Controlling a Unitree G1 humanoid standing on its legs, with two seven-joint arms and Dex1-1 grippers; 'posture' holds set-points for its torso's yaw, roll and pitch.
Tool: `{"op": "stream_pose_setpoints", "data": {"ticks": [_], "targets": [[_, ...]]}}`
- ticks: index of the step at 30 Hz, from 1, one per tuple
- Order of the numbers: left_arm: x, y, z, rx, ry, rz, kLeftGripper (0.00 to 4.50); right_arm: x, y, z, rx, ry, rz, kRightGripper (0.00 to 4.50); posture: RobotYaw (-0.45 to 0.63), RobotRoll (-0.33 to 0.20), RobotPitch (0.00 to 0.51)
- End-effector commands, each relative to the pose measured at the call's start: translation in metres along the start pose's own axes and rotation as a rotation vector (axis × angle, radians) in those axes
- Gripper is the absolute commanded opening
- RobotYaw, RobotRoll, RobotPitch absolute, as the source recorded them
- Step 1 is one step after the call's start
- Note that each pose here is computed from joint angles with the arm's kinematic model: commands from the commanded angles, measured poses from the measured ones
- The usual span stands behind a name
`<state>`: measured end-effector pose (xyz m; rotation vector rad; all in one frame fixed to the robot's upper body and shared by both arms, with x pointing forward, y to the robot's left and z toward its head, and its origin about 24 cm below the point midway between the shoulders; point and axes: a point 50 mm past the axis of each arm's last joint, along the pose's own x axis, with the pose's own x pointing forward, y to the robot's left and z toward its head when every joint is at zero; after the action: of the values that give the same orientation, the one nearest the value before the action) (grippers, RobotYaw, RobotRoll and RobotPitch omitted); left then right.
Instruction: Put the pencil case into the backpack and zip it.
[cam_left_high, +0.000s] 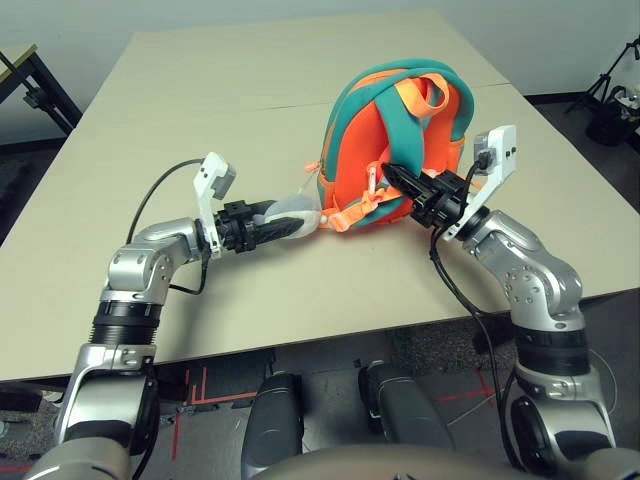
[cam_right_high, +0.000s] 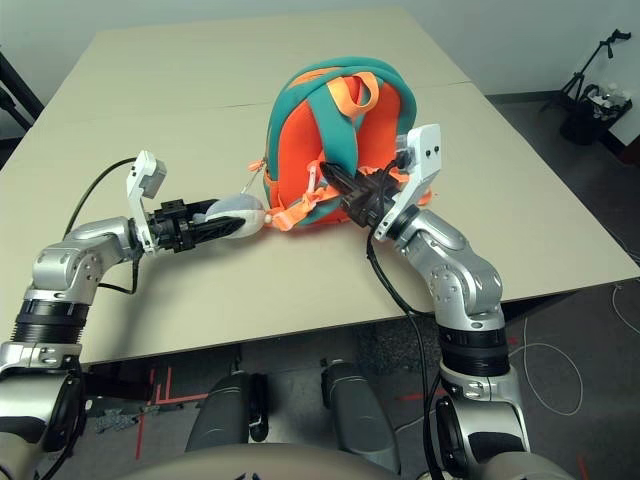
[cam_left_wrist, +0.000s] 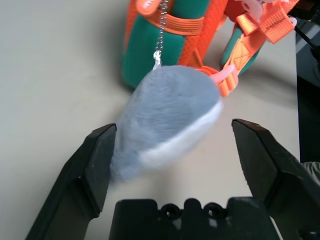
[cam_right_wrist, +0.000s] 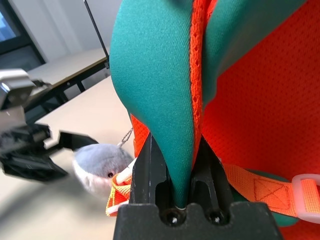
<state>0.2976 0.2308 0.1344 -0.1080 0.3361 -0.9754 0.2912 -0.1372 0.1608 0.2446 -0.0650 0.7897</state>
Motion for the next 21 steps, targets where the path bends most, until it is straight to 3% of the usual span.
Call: {"op": "stream_pose_setpoints", "data": {"ticks": [1,10,17,21], "targets": [[-0.016,0.000,0.001,-0.023,0.014,0.001,4.50,0.002,0.000,0.003,-0.022,0.022,0.054,1.02,-0.11,0.000,0.096],[-0.058,0.006,0.004,-0.047,0.020,0.108,4.50,-0.025,-0.036,0.022,-0.109,0.114,0.088,4.40,-0.09,0.000,0.097],[-0.078,0.024,0.007,0.046,-0.124,0.377,4.50,-0.064,-0.065,0.038,-0.083,0.225,0.174,4.47,-0.07,0.000,0.096],[-0.085,0.026,-0.006,0.048,-0.130,0.494,4.50,-0.083,-0.091,0.039,-0.063,0.226,0.048,4.47,-0.05,0.000,0.092]]}}
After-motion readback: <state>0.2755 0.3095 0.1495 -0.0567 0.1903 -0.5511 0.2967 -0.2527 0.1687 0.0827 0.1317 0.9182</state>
